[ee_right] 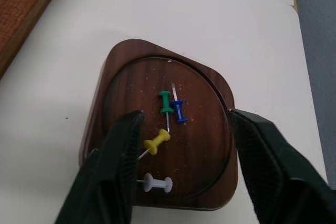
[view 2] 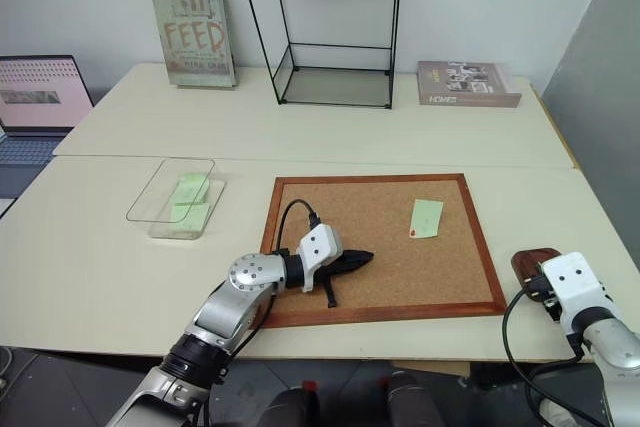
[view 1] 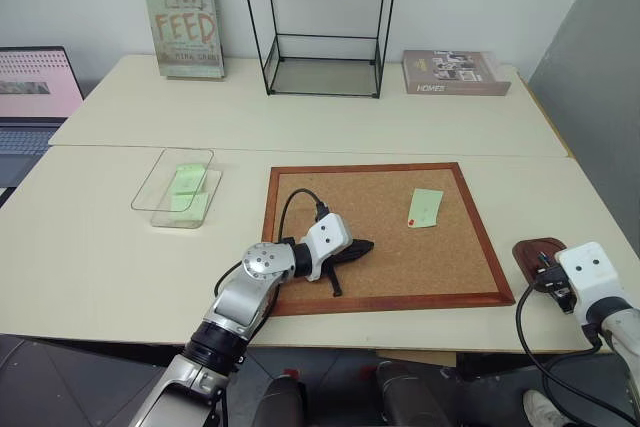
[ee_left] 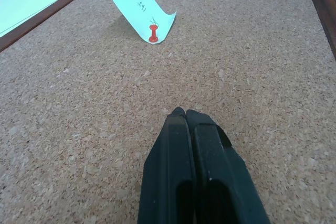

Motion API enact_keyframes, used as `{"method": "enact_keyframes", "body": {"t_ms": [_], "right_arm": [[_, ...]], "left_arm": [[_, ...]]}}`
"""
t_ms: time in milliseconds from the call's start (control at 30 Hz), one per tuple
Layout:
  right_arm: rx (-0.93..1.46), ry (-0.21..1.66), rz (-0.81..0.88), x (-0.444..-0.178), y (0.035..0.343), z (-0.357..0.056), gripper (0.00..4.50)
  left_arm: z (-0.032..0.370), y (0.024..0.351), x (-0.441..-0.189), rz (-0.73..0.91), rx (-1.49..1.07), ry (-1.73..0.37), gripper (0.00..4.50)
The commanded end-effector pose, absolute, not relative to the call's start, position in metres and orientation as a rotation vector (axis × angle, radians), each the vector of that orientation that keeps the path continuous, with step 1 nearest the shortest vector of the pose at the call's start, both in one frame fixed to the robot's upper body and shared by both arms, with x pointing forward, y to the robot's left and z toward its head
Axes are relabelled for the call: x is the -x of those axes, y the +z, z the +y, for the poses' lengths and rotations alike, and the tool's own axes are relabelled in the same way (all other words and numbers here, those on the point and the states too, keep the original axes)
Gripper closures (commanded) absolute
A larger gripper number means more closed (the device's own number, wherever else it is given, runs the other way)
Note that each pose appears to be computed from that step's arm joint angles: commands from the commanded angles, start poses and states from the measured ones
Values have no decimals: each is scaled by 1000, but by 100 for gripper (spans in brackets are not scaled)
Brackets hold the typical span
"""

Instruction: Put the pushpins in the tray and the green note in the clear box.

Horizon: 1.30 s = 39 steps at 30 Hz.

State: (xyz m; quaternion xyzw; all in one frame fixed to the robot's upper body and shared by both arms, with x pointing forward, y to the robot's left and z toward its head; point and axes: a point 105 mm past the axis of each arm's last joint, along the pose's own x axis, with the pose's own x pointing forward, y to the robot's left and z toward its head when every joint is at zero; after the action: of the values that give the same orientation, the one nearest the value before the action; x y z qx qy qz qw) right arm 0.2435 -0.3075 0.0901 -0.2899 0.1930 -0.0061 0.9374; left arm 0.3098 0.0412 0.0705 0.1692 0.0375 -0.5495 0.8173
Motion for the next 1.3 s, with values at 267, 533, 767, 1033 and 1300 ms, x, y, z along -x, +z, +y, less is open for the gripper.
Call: {"method": "enact_keyframes", "body": {"t_ms": [267, 533, 767, 1033, 1300], "right_arm": [[259, 337, 74, -263, 160, -223, 155], [133, 549, 122, -283, 127, -152, 155], [146, 574, 133, -307, 109, -134, 155], [171, 563, 141, -325, 98, -133, 155], [164, 529, 122, -333, 96, -140, 258]], "left_arm": [[44, 54, -309, 151, -345, -1158, 450], [42, 58, -315, 141, -325, -1143, 450], [41, 60, -318, 138, -324, -1138, 450], [42, 61, -319, 136, -324, -1135, 450], [43, 61, -319, 136, -322, -1128, 450]]}}
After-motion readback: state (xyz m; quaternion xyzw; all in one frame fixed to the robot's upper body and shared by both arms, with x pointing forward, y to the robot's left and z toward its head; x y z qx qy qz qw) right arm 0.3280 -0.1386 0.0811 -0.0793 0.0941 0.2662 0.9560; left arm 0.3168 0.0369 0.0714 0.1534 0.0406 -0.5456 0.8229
